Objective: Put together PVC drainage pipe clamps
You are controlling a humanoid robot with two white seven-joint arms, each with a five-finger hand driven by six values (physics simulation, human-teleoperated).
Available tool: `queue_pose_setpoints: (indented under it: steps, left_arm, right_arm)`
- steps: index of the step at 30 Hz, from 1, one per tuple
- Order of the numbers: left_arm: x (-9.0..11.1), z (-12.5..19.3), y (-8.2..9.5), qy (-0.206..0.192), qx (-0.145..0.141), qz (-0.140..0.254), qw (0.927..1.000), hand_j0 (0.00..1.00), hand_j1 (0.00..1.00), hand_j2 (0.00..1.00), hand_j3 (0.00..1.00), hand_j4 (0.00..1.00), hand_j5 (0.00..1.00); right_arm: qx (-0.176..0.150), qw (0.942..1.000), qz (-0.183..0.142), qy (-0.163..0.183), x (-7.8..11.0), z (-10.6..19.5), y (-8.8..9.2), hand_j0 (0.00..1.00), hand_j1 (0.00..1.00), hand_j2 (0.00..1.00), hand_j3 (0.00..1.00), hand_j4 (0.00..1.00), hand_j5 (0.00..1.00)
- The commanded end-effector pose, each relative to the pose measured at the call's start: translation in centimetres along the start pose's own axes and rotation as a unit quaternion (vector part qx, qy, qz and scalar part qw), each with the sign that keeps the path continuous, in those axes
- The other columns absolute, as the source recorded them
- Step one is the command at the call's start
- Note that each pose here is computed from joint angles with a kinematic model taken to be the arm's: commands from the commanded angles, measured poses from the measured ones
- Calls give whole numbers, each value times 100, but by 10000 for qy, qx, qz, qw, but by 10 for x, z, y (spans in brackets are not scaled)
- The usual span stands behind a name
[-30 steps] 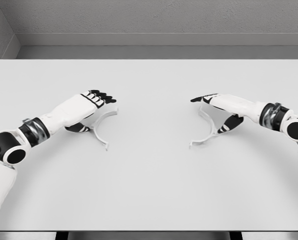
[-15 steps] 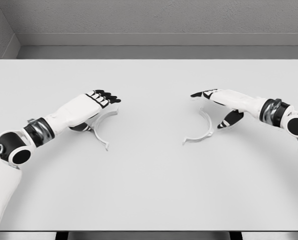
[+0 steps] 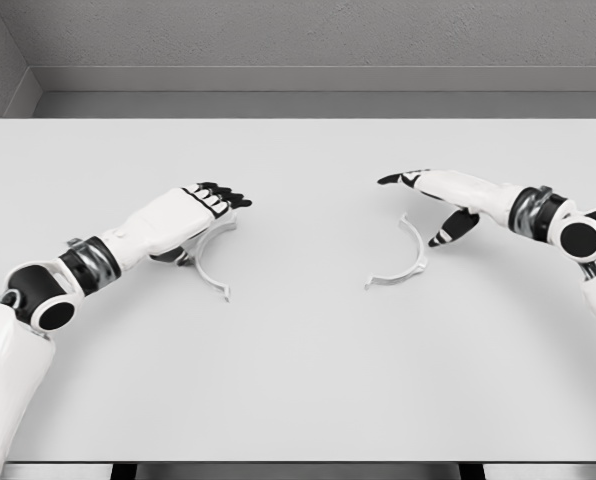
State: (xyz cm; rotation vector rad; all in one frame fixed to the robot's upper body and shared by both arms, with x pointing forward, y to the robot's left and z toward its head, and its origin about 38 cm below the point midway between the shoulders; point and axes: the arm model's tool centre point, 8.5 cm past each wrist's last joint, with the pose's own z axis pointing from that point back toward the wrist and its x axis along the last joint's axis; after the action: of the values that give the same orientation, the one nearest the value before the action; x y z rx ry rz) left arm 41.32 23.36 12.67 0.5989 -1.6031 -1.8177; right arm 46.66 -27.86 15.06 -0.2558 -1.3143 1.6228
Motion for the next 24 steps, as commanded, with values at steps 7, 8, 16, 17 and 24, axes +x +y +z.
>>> queue_pose_setpoints:
  steps: [7, 8, 16, 17, 24]
  left_arm:
    - [19, -10, 5, -356, 110, 384, 9986, 100, 100, 100, 100, 100, 100]
    - [21, -11, 5, -372, 106, 379, 9985, 100, 100, 100, 100, 100, 100]
    - [24, -11, 12, -424, 170, 290, 9985, 100, 100, 100, 100, 100, 100]
    - [25, -11, 12, -424, 170, 299, 9985, 100, 100, 100, 100, 100, 100]
    - [25, -12, 12, -428, 166, 299, 9985, 100, 100, 100, 100, 100, 100]
  right_arm:
    - [7, 10000, -58, -34, 3, -6, 3, 100, 100, 100, 100, 100, 100]
    - [-1, 10000, -59, -39, 3, -6, 3, 100, 100, 100, 100, 100, 100]
    - [-6, 10000, -60, -59, 4, -7, 3, 100, 100, 100, 100, 100, 100]
    - [-6, 10000, -60, -59, 4, -7, 3, 100, 100, 100, 100, 100, 100]
    - [-17, 9999, -52, -88, 6, -8, 2, 100, 100, 100, 100, 100, 100]
